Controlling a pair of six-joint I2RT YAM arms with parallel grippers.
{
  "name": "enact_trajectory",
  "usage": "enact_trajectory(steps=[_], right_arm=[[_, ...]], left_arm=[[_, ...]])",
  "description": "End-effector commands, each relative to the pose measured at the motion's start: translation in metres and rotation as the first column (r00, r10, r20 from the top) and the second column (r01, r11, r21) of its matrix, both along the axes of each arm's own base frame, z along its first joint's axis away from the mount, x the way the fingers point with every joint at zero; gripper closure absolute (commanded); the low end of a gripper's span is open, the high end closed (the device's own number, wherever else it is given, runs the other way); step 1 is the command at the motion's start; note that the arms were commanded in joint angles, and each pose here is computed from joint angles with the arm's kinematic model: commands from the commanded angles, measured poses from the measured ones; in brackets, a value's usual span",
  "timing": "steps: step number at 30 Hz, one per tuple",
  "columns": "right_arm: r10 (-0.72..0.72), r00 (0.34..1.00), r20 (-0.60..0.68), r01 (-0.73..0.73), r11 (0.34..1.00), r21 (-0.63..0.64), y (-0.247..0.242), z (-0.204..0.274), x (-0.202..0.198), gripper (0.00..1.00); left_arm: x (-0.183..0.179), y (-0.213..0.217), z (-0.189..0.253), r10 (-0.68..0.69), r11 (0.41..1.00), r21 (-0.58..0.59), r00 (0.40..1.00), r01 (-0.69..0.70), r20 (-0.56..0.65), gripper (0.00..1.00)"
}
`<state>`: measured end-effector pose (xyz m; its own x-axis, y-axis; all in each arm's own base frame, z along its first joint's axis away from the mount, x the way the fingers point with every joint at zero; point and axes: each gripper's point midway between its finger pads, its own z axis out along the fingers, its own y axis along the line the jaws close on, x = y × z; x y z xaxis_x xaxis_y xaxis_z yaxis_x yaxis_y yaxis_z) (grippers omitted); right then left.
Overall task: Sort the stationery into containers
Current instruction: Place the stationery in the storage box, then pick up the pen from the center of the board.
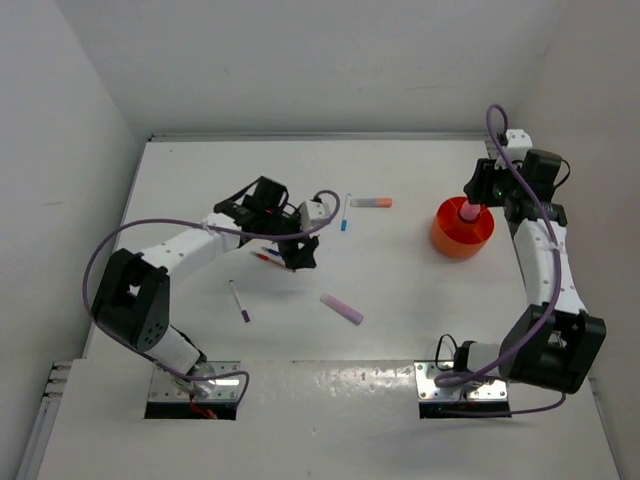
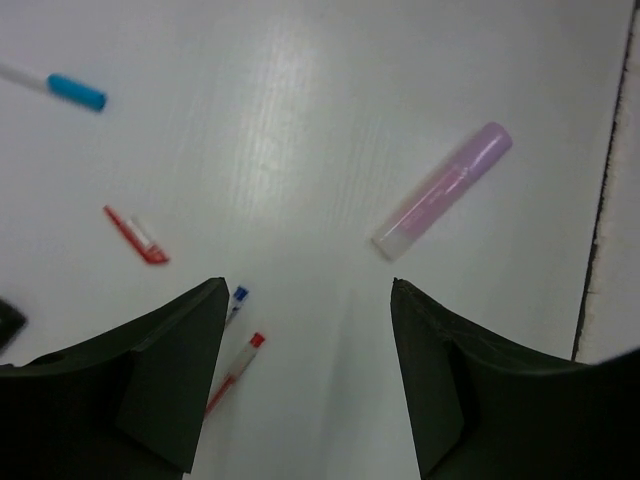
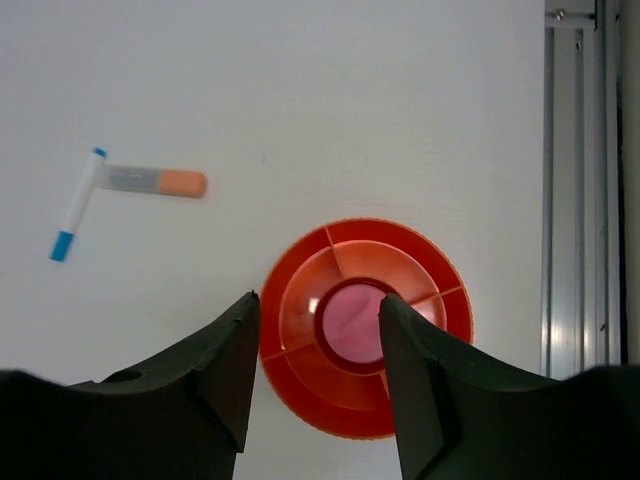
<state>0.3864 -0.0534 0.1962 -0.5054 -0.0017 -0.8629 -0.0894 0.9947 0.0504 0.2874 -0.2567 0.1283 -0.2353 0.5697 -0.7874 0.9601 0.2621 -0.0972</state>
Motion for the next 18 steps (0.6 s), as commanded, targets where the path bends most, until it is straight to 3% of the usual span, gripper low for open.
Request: enact_trajectory(steps=[1, 10, 18], right_arm=[[0.047, 0.992, 0.118, -0.058, 0.995, 0.086, 0.024, 0.065, -0.004, 0.49], [0.104, 0.99, 0.094, -0.123, 0.966, 0.226, 0.053, 0.078, -0.061, 0.48], [0.113, 0.993, 0.042, -0.12, 0.949, 0.292, 0.059, 0.081, -0.081, 0.46]], left_arm=[[-0.025, -0.027, 0.006, -0.21, 0.978, 0.013, 0.975, 0.21, 0.078, 0.29], [-0.062, -0.081, -0.04, -0.507, 0.861, 0.152, 0.844, 0.485, 0.176, 0.29], [-0.06, -0.101, -0.086, -0.587, 0.801, 0.259, 0.793, 0.539, 0.165, 0.29]])
